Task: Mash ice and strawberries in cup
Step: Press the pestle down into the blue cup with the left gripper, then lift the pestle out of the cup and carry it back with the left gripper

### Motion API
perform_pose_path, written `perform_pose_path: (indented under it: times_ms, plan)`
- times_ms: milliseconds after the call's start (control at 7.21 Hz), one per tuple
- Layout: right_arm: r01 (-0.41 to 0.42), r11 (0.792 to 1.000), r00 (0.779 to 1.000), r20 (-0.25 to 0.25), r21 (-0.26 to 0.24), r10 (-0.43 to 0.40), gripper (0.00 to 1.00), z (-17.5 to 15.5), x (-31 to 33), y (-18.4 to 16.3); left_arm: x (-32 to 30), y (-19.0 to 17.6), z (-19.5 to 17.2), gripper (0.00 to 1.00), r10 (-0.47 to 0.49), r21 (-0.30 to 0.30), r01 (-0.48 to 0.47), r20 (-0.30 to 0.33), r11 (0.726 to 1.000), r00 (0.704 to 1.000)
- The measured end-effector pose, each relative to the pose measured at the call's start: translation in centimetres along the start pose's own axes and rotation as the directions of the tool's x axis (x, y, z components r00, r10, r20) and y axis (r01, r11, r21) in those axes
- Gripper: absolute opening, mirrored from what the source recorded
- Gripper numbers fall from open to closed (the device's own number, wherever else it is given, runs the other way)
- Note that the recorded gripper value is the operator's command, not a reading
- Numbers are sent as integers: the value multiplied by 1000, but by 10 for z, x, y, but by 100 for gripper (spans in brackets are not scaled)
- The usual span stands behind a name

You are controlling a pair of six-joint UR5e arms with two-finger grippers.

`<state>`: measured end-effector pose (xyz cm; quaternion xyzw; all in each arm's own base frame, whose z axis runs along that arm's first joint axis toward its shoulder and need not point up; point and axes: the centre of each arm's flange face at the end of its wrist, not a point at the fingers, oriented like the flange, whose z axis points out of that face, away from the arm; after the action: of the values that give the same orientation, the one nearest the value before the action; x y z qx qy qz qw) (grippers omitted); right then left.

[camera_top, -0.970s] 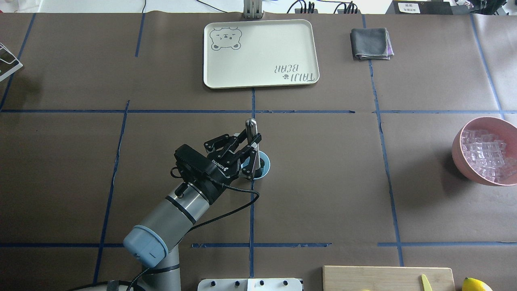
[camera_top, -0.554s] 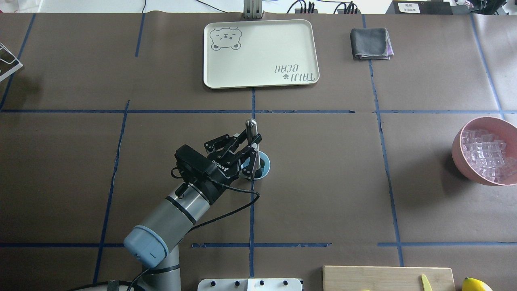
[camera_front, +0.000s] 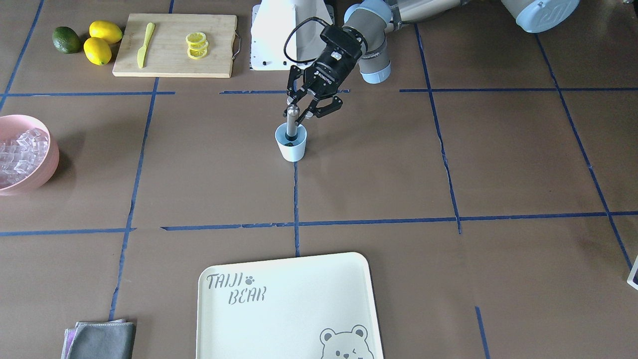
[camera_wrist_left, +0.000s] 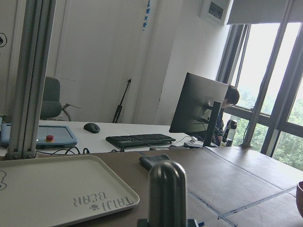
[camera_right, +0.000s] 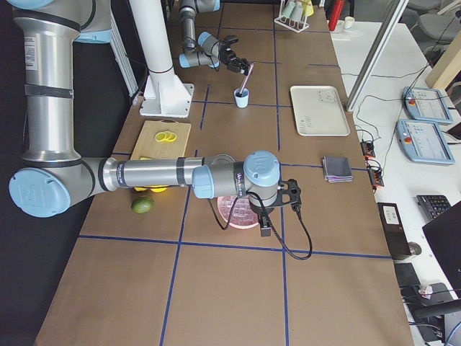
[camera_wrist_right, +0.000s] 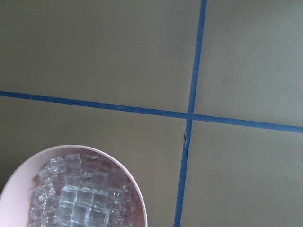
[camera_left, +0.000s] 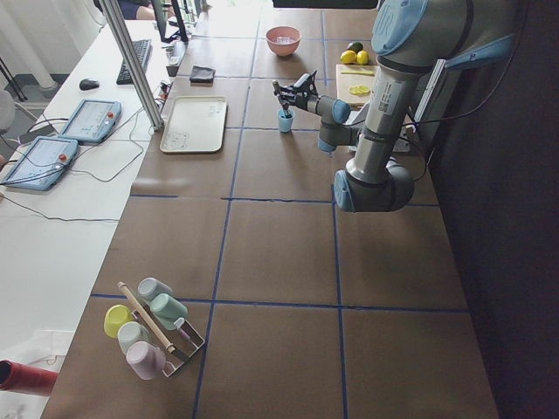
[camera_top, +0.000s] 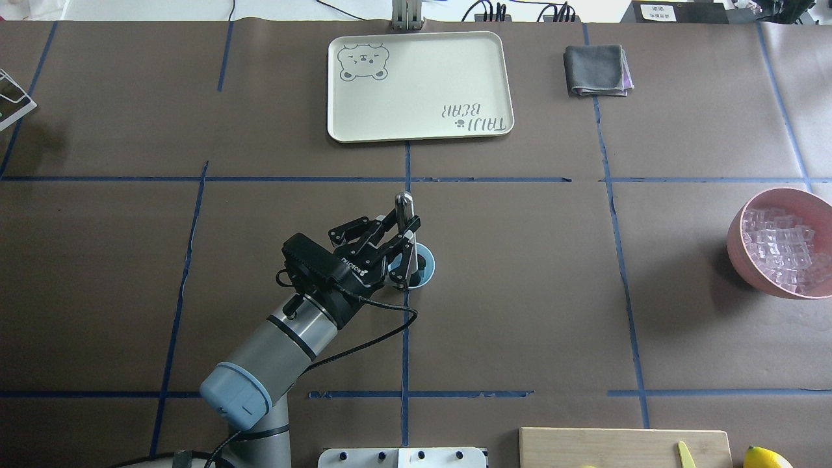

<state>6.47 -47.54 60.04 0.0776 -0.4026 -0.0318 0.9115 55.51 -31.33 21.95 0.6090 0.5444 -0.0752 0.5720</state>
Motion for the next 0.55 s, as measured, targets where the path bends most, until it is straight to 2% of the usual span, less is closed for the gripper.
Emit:
perform_pose_path:
  times_ms: [277,554]
  plan:
    - [2,1000,1000,0,0,-2,99,0,0,0,5,-19,-4,0,-18,24,19,-17,1000,1000]
    - [1,1000,1000,0,0,-1,99,0,0,0,3,-59,-12,0,-46,68,50,-52,996,998]
